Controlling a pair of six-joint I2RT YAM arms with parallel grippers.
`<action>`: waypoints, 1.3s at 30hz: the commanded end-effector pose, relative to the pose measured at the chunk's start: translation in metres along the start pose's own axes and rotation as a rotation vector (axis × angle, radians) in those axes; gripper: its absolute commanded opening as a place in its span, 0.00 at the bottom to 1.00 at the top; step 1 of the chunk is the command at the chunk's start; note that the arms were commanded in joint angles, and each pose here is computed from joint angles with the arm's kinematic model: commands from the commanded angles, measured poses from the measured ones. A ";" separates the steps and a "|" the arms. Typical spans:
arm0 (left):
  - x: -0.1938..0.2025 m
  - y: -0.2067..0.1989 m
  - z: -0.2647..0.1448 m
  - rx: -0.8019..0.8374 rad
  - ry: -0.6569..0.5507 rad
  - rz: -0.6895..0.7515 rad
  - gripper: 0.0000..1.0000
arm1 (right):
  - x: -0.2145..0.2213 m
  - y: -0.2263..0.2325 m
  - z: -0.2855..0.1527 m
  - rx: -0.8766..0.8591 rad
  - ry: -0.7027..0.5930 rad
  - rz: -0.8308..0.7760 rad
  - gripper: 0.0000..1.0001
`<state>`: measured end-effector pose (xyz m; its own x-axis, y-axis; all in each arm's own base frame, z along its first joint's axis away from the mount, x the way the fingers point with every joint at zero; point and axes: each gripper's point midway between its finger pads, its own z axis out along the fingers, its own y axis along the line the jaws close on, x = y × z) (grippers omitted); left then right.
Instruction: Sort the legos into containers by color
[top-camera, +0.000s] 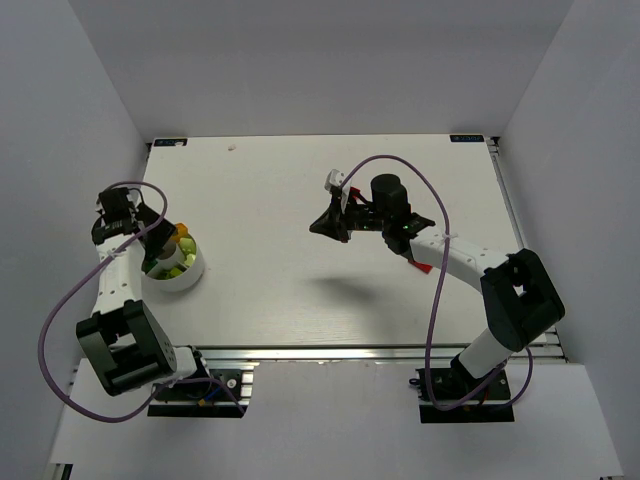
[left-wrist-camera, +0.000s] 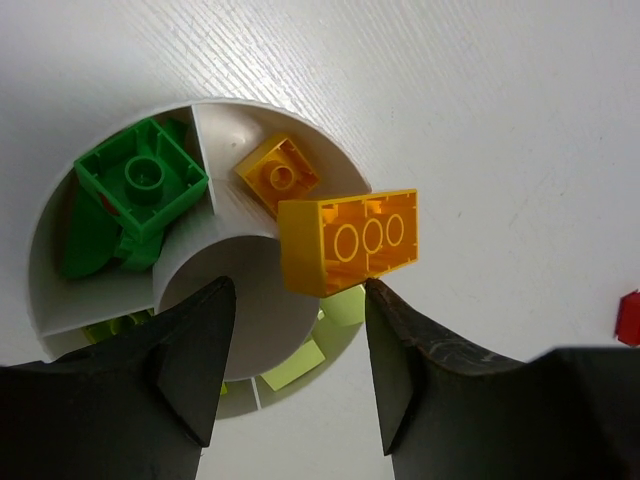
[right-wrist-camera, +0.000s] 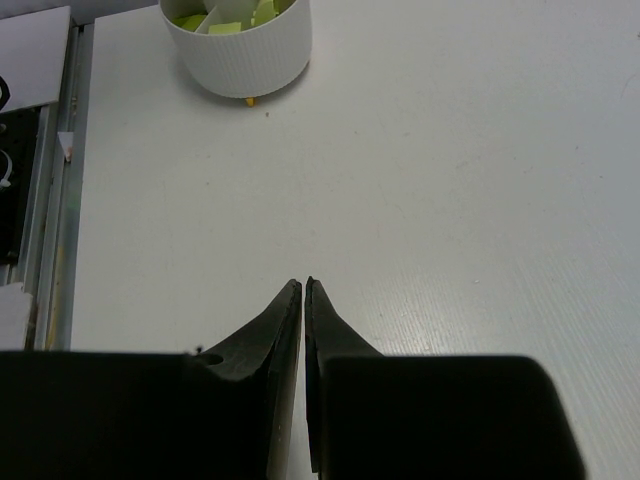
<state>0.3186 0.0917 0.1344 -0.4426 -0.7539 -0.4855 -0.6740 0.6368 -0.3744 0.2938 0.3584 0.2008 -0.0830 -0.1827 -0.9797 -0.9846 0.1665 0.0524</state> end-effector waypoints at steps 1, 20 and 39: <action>-0.019 -0.012 -0.008 0.068 -0.071 -0.023 0.64 | -0.017 -0.001 -0.007 0.010 -0.041 -0.042 0.10; -0.026 -0.014 0.002 0.100 -0.083 -0.064 0.58 | -0.014 -0.004 -0.009 0.016 -0.037 -0.041 0.10; -0.018 -0.007 0.005 0.090 -0.061 -0.075 0.57 | -0.012 -0.007 -0.010 0.021 -0.037 -0.028 0.10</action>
<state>0.3367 0.0995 0.1397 -0.3691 -0.7875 -0.4936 -0.6487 0.5986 -0.4700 0.3014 0.3510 0.1988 -0.0903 -0.1829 -0.9790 -0.9803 0.1895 0.0550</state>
